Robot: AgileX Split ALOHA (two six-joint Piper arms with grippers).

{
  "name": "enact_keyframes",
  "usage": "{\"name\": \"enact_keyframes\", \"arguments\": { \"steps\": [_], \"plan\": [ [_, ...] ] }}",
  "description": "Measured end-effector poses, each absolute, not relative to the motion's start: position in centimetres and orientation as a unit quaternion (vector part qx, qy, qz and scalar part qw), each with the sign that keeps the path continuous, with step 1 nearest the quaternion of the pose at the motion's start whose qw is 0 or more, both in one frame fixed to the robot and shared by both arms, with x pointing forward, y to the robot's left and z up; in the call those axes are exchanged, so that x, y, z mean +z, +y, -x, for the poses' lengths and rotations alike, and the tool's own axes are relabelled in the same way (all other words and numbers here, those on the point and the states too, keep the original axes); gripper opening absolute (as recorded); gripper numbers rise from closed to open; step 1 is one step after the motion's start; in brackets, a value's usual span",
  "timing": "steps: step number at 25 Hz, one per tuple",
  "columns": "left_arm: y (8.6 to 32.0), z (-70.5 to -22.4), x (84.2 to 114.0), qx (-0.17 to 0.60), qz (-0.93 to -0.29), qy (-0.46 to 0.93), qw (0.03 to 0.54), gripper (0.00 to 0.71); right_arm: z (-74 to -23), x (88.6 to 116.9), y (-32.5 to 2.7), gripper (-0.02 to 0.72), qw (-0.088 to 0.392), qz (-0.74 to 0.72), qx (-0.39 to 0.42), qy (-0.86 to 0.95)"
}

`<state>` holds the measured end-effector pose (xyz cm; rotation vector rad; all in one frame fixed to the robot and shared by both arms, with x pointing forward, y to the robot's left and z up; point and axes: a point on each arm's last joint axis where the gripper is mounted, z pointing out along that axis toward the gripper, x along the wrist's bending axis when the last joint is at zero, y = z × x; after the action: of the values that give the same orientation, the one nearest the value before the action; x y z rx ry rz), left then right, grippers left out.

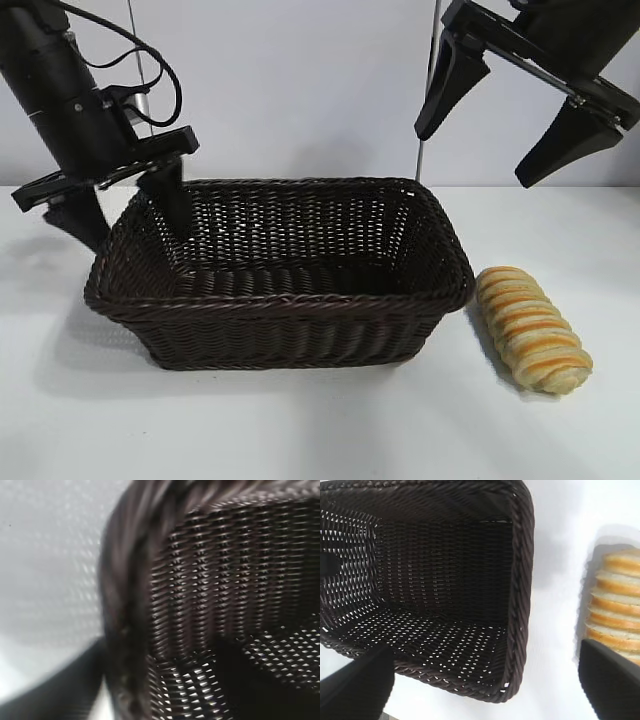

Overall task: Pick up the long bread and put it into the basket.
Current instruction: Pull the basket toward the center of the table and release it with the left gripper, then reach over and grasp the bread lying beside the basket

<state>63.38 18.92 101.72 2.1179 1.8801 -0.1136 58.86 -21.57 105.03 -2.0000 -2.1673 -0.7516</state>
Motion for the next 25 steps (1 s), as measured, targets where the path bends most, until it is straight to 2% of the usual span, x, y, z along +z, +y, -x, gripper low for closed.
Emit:
{"name": "enact_keyframes", "arguments": {
  "steps": [2,4,8,11,14,16,18,20,25],
  "plan": [
    [20.0,-63.7,103.6,-0.004,-0.744,0.652,0.146,0.692,-58.9,105.0,-21.6,0.694,0.049,0.656,-0.247,-0.711],
    [22.2,-64.3,105.0,0.035,-0.742,0.657,0.127,0.693,-58.9,105.0,-21.6,0.694,0.049,0.656,-0.247,-0.711],
    [29.3,-65.5,106.8,0.107,-0.701,0.698,0.098,0.693,-58.9,105.0,-21.6,0.694,0.049,0.656,-0.247,-0.711],
    [34.8,-65.2,107.1,0.125,-0.659,0.737,0.082,0.693,-58.9,105.0,-21.6,0.694,0.049,0.656,-0.247,-0.711],
    [38.8,-64.4,107.3,0.131,-0.623,0.768,0.077,0.693,-58.9,105.0,-21.6,0.694,0.049,0.656,-0.247,-0.711],
    [40.4,-63.6,108.4,0.134,-0.608,0.777,0.089,0.693,-58.9,105.0,-21.6,0.694,0.050,0.656,-0.246,-0.711],
    [41.1,-62.1,110.7,0.148,-0.599,0.778,0.118,0.693,-58.8,105.0,-21.6,0.694,0.050,0.656,-0.246,-0.712],
    [40.8,-60.2,114.0,0.173,-0.598,0.767,0.155,0.693,-58.8,105.0,-21.6,0.694,0.048,0.656,-0.244,-0.713],
    [37.3,-51.7,124.4,0.265,-0.591,0.712,0.271,0.693,-58.8,105.0,-21.7,0.694,0.044,0.655,-0.240,-0.715]
  ]
}}
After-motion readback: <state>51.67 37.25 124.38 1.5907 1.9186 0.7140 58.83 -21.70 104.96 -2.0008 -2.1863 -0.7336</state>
